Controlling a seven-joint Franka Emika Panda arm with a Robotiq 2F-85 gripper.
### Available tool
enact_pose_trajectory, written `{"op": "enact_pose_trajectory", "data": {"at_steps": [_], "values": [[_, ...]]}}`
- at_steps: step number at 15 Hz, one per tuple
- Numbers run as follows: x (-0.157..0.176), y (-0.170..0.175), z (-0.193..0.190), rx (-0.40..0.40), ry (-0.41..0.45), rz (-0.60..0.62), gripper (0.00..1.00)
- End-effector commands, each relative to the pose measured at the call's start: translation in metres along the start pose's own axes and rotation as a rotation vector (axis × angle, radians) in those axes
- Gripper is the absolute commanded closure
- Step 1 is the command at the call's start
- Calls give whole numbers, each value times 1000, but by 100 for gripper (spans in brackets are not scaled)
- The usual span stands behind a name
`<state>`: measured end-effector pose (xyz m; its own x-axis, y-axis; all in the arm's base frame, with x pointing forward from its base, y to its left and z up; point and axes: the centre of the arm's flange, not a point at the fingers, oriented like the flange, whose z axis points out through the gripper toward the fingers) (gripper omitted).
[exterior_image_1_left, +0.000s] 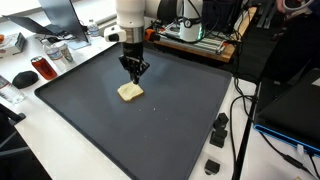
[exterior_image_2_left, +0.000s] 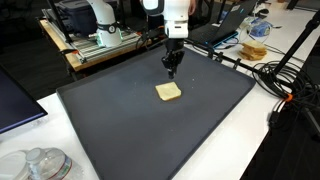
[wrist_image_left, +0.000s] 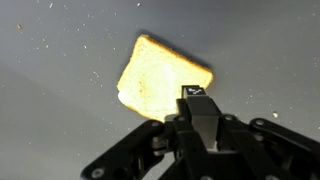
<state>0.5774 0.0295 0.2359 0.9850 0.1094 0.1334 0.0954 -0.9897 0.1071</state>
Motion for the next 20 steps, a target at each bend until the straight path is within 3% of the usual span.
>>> {"op": "enact_pose_trajectory", "data": {"at_steps": [1, 20], "values": [[13, 1, 7, 24, -6, -20, 95], [45, 7, 36, 35, 6, -79, 95]]}}
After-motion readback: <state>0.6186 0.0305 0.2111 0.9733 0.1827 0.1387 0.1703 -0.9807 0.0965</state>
